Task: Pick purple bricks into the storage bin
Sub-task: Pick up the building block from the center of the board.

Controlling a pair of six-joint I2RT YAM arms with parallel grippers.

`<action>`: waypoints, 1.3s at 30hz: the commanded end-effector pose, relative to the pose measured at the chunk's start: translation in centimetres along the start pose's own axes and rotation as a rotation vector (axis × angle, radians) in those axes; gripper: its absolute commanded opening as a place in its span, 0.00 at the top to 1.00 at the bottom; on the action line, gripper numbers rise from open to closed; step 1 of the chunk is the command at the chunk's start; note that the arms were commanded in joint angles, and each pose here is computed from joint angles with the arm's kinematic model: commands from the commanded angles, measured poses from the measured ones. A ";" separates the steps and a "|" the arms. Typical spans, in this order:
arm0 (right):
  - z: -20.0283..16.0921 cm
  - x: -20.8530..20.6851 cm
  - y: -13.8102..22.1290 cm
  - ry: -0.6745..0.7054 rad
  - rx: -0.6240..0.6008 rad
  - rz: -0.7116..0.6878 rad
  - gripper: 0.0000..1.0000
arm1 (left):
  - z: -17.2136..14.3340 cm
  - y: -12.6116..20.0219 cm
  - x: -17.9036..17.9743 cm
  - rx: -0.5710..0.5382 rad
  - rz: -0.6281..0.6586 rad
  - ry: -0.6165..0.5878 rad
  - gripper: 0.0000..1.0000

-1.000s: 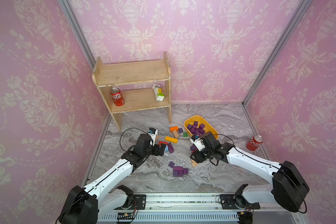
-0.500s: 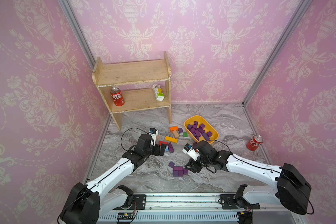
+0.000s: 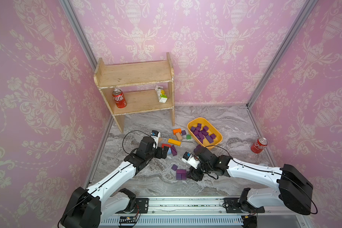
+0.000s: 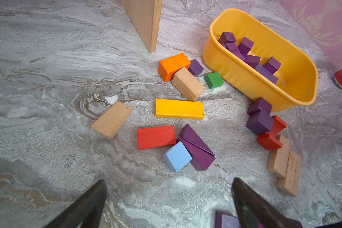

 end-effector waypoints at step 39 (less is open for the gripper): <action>-2.0 -2.5 -1.7 0.010 0.072 -0.154 0.48 | 0.2 0.1 0.3 -0.019 0.022 0.008 0.01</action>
Point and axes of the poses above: each gripper's point midway between its finger pads, its own y axis back along the fingers, its own x axis along the line the jaws close on, z = x × y, the point moved 2 cm from there along y, back along the fingers, and after that the axes turned 6 degrees about -y, right-handed, at the moved point
